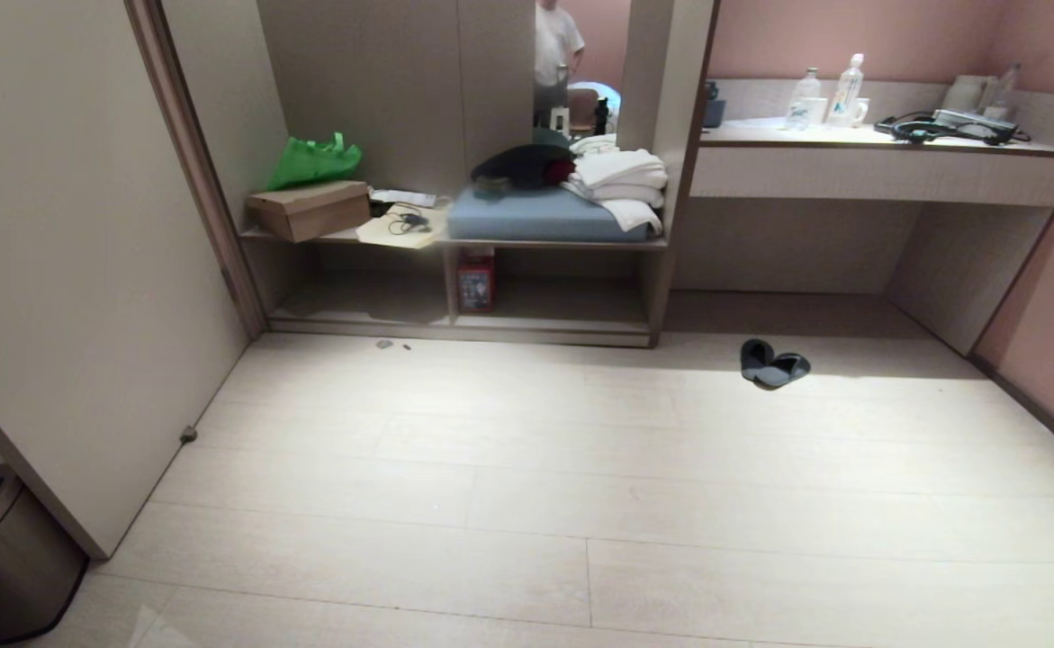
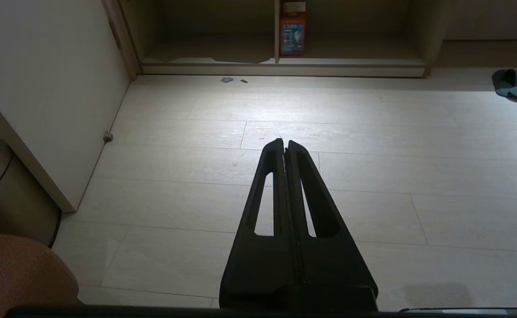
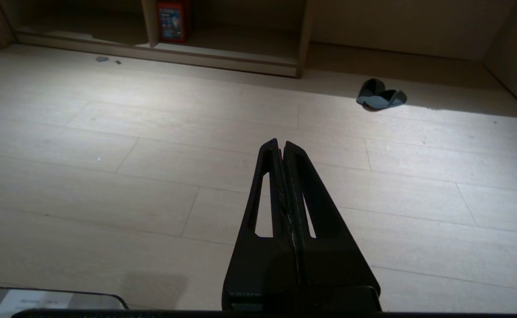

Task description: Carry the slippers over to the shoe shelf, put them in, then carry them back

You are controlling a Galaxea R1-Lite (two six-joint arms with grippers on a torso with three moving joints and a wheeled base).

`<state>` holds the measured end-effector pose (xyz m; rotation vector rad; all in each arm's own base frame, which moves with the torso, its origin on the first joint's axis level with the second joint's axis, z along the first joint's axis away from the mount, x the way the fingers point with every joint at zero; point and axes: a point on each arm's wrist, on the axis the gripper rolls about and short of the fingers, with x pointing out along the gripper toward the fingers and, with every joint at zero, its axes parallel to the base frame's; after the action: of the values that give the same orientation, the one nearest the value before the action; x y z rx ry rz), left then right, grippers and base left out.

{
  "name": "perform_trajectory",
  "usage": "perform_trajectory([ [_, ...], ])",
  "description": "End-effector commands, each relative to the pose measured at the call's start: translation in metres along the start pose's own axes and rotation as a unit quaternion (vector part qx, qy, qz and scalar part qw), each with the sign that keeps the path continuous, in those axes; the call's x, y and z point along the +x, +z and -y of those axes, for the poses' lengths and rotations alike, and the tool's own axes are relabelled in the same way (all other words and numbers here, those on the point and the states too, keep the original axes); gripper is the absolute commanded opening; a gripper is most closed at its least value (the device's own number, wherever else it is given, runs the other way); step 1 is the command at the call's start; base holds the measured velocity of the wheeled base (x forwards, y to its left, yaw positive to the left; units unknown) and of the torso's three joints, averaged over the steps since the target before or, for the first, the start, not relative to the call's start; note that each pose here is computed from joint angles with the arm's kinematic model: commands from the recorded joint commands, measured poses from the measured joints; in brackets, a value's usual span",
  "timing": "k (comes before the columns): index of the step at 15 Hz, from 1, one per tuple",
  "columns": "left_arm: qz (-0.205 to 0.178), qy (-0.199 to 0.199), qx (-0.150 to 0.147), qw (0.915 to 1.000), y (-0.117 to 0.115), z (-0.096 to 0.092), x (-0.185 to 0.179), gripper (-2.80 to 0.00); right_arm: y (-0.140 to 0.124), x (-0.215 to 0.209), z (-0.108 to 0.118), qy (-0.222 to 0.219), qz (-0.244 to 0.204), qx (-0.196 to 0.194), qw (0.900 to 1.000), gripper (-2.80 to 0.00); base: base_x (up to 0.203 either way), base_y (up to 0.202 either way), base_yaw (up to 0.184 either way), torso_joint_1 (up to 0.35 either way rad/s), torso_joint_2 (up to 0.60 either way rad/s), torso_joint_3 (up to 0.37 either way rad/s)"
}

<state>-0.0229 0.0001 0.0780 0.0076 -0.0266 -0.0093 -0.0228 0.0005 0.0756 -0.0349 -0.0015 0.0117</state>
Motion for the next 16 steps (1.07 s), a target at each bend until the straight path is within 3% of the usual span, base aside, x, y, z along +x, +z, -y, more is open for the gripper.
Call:
perform_trajectory([
  [1,-0.005,0.000,0.001,1.0000,-0.0022,0.0000,0.0006,-2.80,0.0000,0.0000,0.0000,0.000,0.000,0.000,1.000,-2.80,0.000,0.000,0.000,0.000,0.00,0.000],
  [16,-0.004,-0.001,0.000,1.0000,-0.0020,0.0000,0.0006,-2.80,0.0001,0.0001,0.0000,0.000,-0.001,-0.001,1.000,-2.80,0.000,0.000,0.000,0.000,0.00,0.000],
])
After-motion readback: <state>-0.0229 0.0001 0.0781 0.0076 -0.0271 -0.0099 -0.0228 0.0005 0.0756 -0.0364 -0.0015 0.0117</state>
